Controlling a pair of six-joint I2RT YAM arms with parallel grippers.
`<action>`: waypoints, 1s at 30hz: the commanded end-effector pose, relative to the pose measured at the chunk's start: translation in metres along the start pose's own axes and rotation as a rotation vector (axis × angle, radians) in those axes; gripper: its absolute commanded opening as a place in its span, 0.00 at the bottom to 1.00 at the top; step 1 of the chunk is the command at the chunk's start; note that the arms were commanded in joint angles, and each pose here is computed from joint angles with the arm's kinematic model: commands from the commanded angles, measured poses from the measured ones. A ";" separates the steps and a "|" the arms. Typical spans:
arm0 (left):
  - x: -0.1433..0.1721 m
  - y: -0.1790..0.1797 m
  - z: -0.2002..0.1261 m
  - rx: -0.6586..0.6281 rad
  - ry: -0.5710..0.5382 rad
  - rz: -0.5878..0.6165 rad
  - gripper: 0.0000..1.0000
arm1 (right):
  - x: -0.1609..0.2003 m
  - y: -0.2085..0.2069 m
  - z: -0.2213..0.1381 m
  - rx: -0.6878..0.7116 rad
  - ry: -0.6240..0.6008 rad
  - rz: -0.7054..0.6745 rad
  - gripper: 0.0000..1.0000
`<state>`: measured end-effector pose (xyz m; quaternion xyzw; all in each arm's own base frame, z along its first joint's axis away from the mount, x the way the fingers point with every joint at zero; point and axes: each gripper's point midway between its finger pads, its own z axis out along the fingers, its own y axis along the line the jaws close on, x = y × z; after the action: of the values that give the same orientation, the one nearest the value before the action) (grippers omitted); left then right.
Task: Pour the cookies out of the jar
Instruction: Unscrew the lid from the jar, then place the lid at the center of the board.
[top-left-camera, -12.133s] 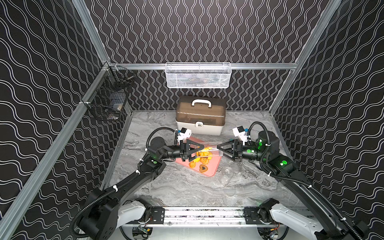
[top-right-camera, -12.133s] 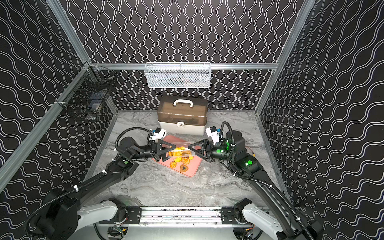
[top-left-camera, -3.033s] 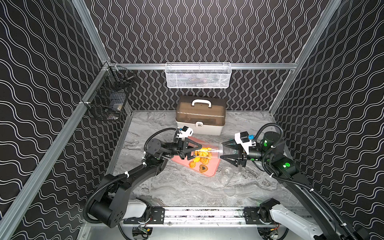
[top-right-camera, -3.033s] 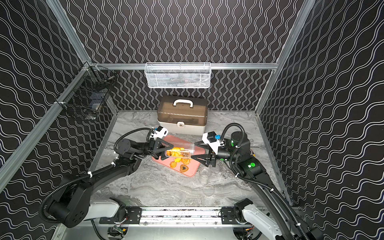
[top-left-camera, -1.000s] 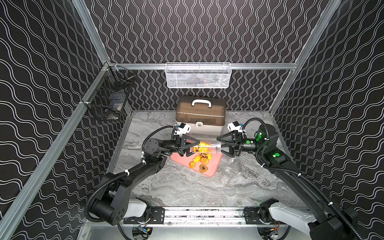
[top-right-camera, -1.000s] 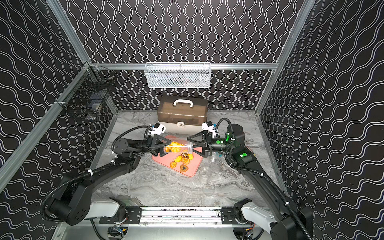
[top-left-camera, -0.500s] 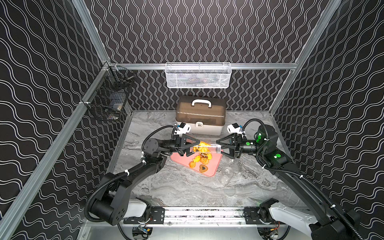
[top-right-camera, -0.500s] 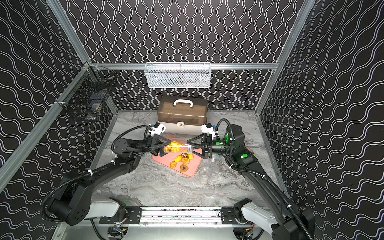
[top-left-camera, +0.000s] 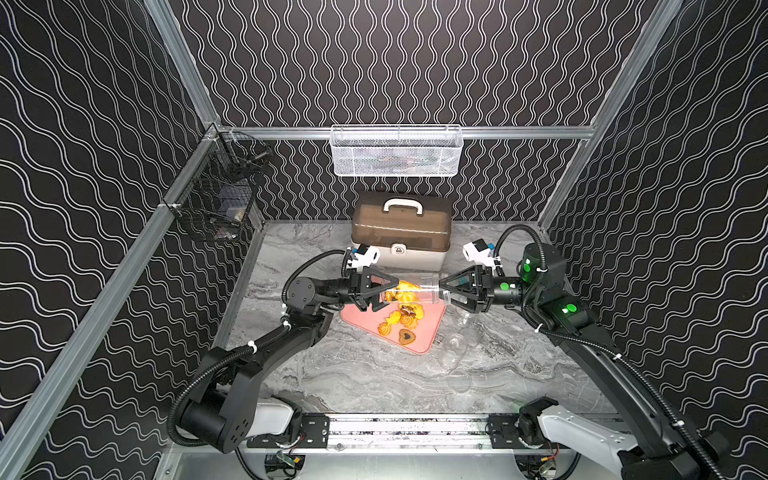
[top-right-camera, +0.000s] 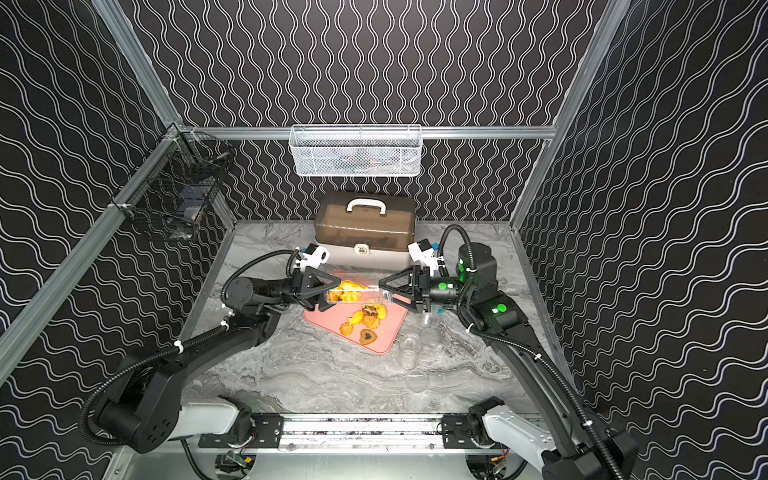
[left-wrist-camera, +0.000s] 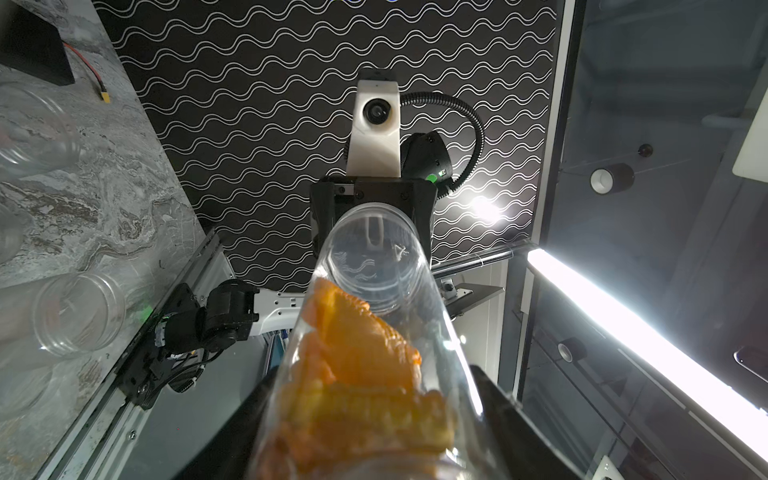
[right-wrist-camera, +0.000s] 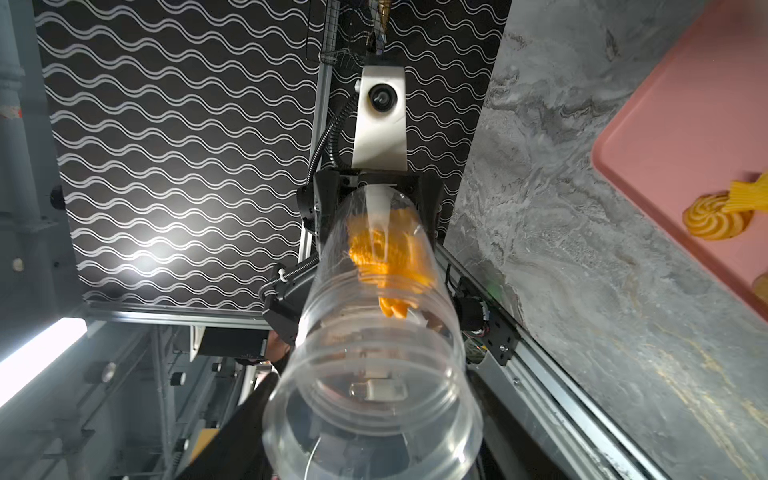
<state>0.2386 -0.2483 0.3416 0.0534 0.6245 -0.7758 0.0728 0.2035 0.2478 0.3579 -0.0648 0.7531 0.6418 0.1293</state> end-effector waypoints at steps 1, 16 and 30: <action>0.004 -0.002 -0.001 -0.002 0.022 -0.004 0.65 | 0.004 0.002 -0.003 0.000 0.013 -0.120 0.55; -0.006 0.010 -0.009 -0.025 -0.020 -0.016 0.65 | 0.012 -0.085 -0.066 0.606 -0.130 -0.008 0.66; -0.015 0.042 -0.021 -0.146 -0.079 -0.032 0.65 | 0.064 -0.139 -0.097 0.773 -0.181 0.174 0.63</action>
<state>0.2602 -0.2371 0.3057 -0.0011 0.6656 -0.7425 0.0755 0.1750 0.1278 0.2255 0.1008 0.9309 0.3030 0.1775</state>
